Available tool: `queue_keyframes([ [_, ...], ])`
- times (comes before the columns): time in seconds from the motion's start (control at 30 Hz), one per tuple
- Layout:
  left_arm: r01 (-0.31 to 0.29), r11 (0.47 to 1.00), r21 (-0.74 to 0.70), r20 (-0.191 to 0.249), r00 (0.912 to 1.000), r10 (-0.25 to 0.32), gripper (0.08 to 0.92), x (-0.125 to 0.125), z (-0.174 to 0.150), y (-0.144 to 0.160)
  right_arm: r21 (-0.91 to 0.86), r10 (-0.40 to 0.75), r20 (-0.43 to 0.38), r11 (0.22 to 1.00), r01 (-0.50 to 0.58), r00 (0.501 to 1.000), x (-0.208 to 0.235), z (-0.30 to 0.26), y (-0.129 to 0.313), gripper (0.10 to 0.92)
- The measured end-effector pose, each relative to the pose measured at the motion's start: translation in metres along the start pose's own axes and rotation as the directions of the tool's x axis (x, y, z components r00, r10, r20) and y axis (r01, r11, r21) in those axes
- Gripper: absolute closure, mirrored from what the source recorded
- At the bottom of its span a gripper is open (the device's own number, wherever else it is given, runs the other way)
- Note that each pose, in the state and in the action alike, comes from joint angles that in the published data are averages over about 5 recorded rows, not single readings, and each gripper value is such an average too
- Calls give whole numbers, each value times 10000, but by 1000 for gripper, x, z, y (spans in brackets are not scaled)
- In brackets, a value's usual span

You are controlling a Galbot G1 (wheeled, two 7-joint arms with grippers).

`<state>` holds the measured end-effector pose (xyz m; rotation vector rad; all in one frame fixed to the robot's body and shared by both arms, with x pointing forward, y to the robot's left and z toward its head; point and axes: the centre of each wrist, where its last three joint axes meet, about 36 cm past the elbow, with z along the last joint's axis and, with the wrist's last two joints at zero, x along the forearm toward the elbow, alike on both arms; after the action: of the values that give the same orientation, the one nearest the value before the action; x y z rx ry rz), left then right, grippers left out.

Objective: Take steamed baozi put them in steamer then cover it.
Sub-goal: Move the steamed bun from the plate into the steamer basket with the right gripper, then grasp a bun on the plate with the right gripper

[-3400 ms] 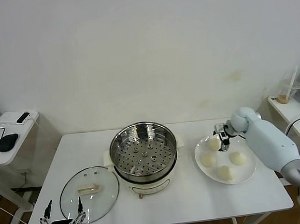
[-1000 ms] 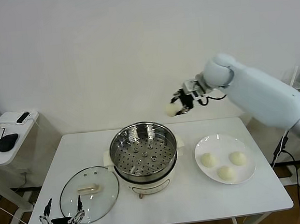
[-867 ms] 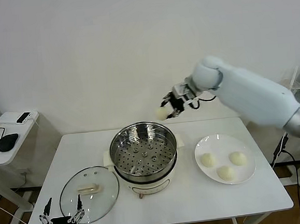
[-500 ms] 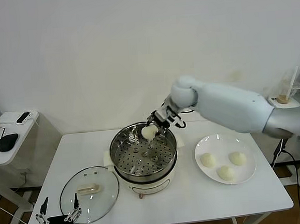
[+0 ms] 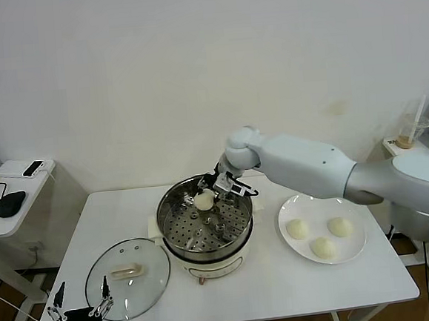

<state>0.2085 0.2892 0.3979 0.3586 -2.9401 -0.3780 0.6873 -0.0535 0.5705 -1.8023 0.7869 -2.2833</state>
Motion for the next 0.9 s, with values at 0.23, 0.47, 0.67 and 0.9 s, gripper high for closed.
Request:
queue_keyframes([
  [0.23,51,10000,-31,8,10000,-51,177,-2,1,2,578,52,-79,9983,-47,10000,-10,5,-5,476],
  [0.47,60,10000,-39,5,10000,-60,177,-2,1,3,707,56,-106,9975,-48,9999,-10,8,-7,313],
  [0.67,55,10000,-40,27,10000,-55,177,-1,-1,3,168,73,-33,9998,-72,10000,3,10,-9,206],
  [0.9,-61,10000,-2,68,10000,61,177,3,-6,4,-1643,88,-217,9863,-122,9997,48,15,-8,199],
])
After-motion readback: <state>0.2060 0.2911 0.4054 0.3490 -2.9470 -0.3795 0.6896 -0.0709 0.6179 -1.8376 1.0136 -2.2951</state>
